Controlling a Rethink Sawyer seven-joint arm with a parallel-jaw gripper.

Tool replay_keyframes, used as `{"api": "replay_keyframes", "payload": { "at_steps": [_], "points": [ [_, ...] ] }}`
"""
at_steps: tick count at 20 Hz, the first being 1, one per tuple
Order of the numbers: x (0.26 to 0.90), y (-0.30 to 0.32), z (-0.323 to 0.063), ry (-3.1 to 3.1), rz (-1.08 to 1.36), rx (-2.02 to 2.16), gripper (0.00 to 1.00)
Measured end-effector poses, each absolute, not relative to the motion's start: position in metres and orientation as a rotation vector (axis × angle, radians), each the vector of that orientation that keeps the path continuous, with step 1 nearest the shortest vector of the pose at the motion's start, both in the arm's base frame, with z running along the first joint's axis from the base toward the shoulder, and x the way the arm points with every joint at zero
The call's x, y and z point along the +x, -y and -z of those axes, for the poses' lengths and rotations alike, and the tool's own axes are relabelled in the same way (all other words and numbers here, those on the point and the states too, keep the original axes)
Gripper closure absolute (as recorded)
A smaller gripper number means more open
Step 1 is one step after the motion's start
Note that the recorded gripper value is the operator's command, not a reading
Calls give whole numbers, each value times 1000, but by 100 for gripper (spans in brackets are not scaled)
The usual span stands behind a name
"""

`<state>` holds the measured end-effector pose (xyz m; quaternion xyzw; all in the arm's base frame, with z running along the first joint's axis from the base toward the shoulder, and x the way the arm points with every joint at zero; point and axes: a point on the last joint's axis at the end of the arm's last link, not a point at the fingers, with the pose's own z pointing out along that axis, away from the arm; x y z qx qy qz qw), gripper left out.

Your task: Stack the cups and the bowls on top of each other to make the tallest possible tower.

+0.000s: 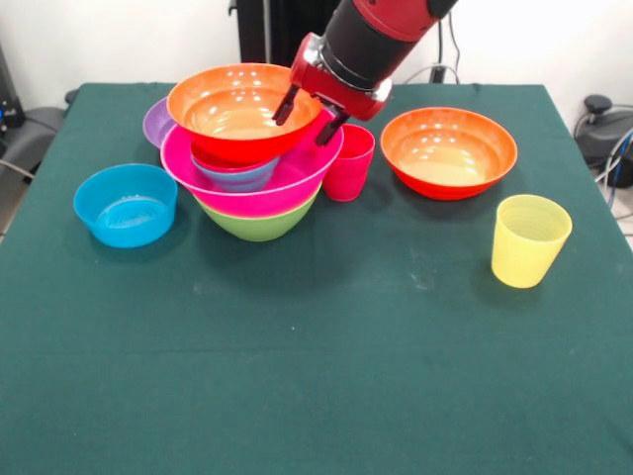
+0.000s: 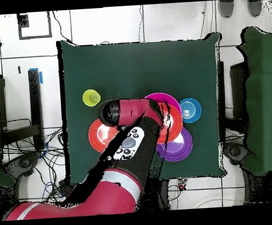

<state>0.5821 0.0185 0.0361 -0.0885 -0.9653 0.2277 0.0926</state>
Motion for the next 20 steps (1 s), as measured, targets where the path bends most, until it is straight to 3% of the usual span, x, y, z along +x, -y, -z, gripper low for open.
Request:
{"api": "replay_keyframes", "payload": {
  "at_steps": [10,20],
  "points": [
    [586,4,-42,2864,-667,-323,0],
    [601,41,-79,2855,-609,-467,0]
  ]
}}
